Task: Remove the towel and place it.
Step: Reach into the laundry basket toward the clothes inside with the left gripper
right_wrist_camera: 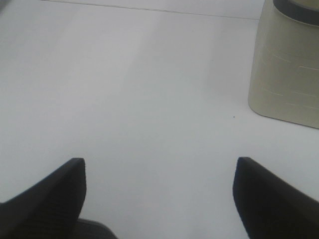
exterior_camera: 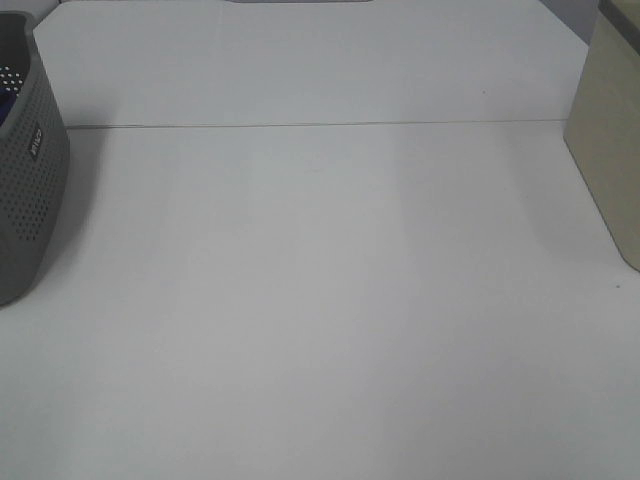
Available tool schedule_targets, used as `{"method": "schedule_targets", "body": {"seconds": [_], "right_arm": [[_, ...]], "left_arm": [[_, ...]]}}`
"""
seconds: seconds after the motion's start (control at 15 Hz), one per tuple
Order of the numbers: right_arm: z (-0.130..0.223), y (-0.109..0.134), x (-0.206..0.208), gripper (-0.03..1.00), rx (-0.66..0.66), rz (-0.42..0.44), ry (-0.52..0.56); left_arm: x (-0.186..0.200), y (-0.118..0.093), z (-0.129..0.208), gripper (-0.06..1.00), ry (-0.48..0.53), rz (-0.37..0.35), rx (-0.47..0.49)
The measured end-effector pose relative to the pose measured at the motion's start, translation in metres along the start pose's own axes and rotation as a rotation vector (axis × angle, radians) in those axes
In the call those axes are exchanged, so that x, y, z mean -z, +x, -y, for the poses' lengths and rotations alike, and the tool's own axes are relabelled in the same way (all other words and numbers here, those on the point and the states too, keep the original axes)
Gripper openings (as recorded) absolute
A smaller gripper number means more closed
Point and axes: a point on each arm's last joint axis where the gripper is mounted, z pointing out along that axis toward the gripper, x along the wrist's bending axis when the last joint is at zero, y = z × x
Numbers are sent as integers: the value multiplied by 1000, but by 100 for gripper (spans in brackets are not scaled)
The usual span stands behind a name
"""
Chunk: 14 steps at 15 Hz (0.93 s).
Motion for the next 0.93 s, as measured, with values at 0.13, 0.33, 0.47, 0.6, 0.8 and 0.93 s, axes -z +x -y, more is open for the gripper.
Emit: {"method": "schedule_targets", "body": {"seconds": [0.13,0.33,0.47,0.6,0.8,0.93], "right_arm": [[0,0,0,79,0,0,0],[0,0,0,79,0,0,0],[0,0,0,79,0,0,0],[0,0,0,79,0,0,0],[0,0,0,79,0,0,0],[0,0,0,79,0,0,0]], "left_arm": [[0,0,0,99,0,0,0],[7,0,-7,99,73,3,-87],[7,0,-39,99,199,28,-280],[0,0,-63,99,243,50,-407],[-29,1,-112,99,347,97,-626],[-56,6,-139,99,421,99,-750]]}}
